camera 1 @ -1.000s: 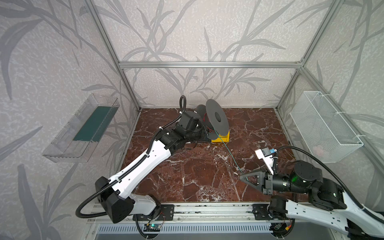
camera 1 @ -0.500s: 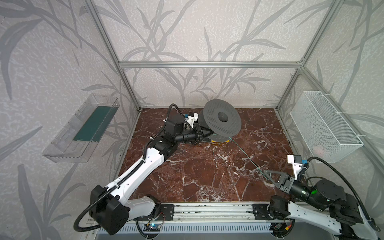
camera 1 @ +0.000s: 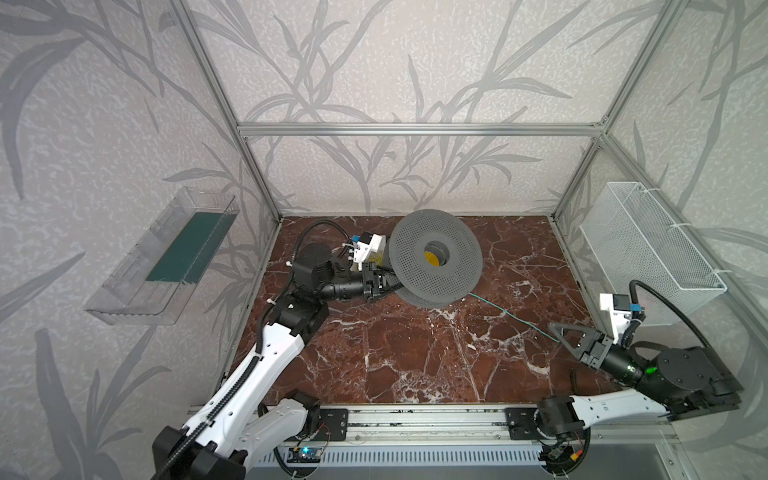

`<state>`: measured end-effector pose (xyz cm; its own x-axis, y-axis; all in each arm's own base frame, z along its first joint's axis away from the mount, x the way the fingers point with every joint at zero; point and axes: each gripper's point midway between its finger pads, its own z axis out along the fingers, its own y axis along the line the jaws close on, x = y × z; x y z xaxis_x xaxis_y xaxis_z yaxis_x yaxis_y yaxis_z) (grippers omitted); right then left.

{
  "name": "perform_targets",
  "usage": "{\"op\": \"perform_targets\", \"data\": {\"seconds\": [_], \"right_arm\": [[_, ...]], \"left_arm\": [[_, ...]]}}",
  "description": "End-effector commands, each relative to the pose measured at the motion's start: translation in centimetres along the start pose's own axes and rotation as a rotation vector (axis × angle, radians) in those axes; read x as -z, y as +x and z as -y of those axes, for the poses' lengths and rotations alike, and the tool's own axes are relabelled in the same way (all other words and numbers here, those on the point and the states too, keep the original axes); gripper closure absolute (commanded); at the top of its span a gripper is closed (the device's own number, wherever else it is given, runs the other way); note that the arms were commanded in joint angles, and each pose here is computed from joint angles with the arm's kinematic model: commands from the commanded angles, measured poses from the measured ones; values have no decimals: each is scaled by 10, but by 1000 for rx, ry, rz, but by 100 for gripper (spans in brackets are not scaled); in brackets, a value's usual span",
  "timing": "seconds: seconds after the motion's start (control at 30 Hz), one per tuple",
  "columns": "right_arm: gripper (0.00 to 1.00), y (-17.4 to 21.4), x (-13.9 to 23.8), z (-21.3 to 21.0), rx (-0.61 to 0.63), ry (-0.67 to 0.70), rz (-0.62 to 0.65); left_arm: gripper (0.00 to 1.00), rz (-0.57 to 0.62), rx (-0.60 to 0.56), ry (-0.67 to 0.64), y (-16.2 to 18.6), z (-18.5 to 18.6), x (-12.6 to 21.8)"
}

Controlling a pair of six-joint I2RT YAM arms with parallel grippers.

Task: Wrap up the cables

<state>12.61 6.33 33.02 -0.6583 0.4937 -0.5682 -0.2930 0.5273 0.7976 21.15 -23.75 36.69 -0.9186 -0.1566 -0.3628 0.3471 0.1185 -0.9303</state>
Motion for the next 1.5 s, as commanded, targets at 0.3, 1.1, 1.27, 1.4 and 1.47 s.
{"op": "perform_targets", "data": {"seconds": [0.3,1.1,1.27,1.4,1.47], "right_arm": [[100,11,-30,-35,339,148,27],[100,1,-161,-48,150,63,-212],[100,-48,-174,-29,134,74,-189],[100,-74,-202,-25,162,80,-204],[100,-87,-213,-24,203,104,-215]], "left_arm": [[100,60,-196,103,-9,32,14],[100,-10,-240,36,22,26,23],[100,-99,-254,-15,50,17,23],[100,-237,-303,-230,84,-15,12],[100,-333,-336,-413,101,-46,8]]}}
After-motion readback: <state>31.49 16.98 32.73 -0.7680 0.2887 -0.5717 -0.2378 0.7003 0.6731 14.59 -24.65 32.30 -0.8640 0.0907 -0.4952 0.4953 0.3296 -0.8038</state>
